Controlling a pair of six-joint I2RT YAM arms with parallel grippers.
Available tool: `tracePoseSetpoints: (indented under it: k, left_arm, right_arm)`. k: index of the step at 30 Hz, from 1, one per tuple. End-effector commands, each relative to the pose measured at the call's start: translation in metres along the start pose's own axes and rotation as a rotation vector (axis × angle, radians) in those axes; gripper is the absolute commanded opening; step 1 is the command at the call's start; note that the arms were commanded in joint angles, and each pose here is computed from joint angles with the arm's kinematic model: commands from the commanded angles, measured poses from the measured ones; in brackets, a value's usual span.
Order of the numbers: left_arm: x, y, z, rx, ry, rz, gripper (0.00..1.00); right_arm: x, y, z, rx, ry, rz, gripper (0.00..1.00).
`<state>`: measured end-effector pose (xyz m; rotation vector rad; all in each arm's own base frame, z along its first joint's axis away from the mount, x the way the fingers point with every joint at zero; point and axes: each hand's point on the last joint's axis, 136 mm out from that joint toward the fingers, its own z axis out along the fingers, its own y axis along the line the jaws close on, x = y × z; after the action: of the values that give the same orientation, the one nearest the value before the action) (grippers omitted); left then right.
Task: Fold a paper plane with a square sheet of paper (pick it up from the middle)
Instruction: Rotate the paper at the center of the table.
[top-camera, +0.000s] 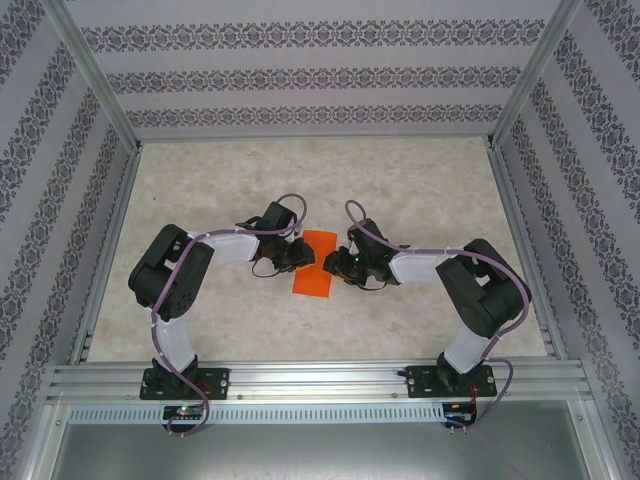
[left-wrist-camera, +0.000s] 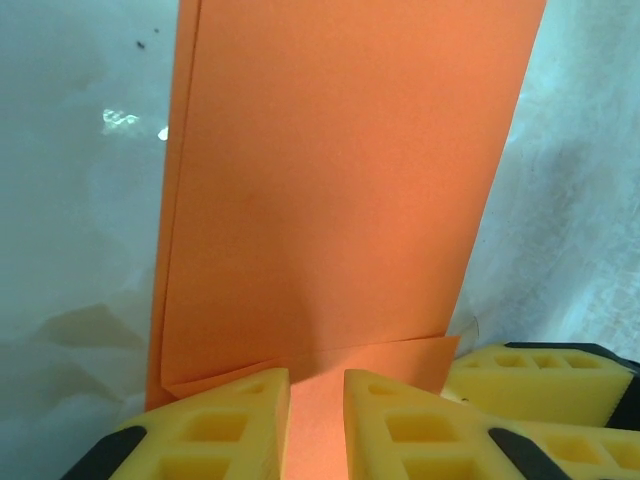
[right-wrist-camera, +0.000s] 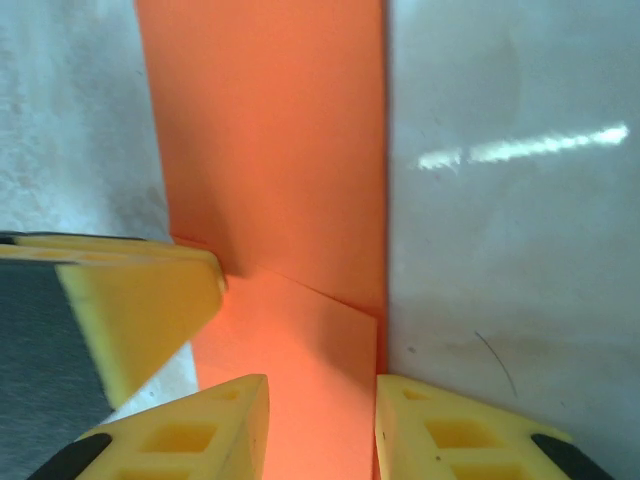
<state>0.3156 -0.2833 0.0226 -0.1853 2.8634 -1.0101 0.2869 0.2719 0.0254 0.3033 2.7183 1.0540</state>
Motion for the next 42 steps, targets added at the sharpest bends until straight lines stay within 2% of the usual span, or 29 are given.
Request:
tracePoseSetpoints:
  k: [1, 4, 9, 20, 35, 42]
  left_arm:
    - [0.001, 0.007, 0.001, -0.041, 0.006, 0.012, 0.24]
    - [0.001, 0.005, 0.0, -0.037, 0.007, 0.014, 0.24]
    - [0.001, 0.005, 0.0, -0.035, 0.01, 0.015, 0.24]
    - [0.001, 0.005, 0.001, -0.033, 0.01, 0.009, 0.24]
    - [0.0, 0.005, 0.0, -0.035, 0.008, 0.008, 0.24]
    - [-0.002, 0.002, -0.005, -0.039, -0.008, 0.01, 0.24]
  right_arm:
    - [-0.021, 0.013, -0.004, -0.045, -0.083, -0.011, 0.33]
    - [-0.025, 0.001, -0.008, 0.01, -0.117, 0.005, 0.35]
    - [-0.02, -0.003, 0.0, 0.029, -0.087, -0.008, 0.35]
    - [-0.007, 0.013, 0.016, -0.025, -0.016, -0.034, 0.33]
    - [-0.008, 0.023, 0.002, -0.075, -0.056, -0.041, 0.32]
    - [-0.004, 0.01, 0.001, -0.06, -0.048, -0.038, 0.35]
